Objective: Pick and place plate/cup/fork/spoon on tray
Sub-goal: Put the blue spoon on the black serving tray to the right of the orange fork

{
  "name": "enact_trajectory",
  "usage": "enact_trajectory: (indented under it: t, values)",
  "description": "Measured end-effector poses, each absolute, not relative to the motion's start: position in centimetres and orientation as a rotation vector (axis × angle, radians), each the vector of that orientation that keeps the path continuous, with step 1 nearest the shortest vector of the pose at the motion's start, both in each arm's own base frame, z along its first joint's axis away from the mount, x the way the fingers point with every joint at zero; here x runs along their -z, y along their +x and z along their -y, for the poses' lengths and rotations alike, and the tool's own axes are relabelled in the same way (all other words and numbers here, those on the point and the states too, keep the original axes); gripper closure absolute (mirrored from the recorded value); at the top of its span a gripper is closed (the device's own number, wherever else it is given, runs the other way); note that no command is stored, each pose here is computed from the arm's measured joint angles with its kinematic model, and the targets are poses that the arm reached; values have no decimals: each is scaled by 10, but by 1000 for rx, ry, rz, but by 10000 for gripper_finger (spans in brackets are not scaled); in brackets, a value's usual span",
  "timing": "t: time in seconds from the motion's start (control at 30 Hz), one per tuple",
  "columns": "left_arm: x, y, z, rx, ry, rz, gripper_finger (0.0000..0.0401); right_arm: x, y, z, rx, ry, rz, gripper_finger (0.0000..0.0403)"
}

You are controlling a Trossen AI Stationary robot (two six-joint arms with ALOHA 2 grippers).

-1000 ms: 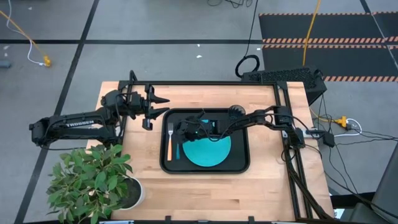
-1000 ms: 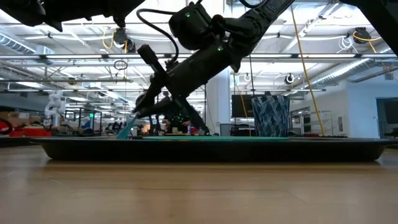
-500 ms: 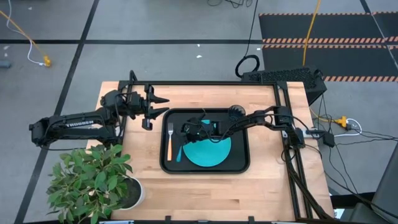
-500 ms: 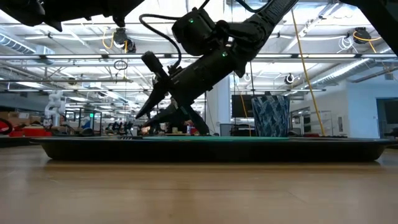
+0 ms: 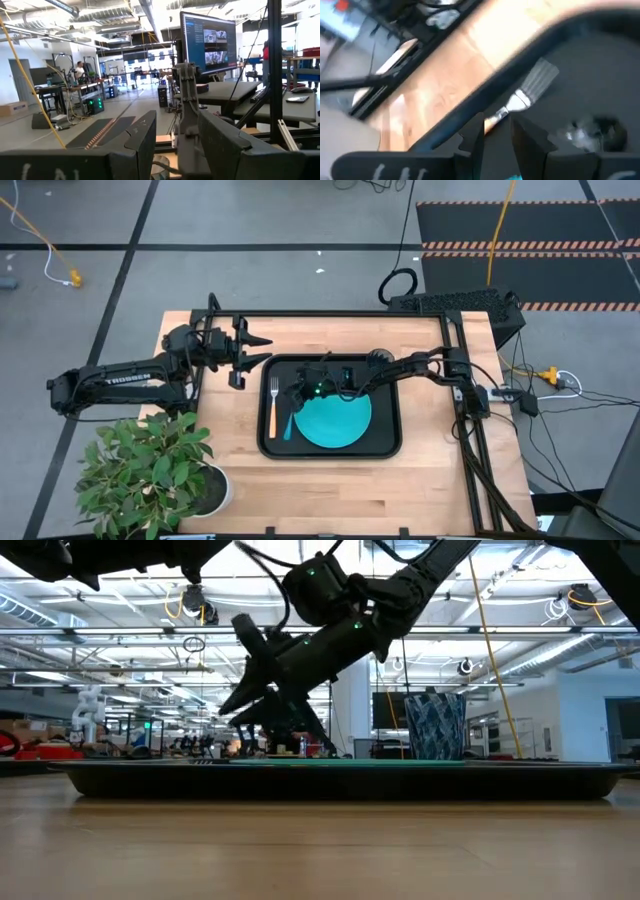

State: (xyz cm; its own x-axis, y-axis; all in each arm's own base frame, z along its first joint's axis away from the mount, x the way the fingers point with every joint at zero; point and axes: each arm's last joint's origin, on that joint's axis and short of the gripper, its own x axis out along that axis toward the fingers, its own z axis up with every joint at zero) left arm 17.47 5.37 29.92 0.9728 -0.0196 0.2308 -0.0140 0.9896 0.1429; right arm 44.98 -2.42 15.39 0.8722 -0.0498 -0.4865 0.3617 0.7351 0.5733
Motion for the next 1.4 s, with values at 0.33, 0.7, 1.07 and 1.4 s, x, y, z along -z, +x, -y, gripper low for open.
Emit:
enact_trajectory:
  t: [0.33, 0.7, 1.07, 1.4]
  values:
    - [-284, 177, -60, -170, 218, 71, 252, -210, 434, 12, 42, 172, -457, 316]
    - [-264, 177, -66, -346, 123, -139, 252, -298, 376, -5, -14, -147, -467, 316]
    - [-217, 198, -74, -341, -39, -440, 252, -289, 311, -13, 127, -301, -216, 316]
    - [-188, 225, -85, -323, -251, -638, 252, -292, 263, -3, 255, -292, 174, 316]
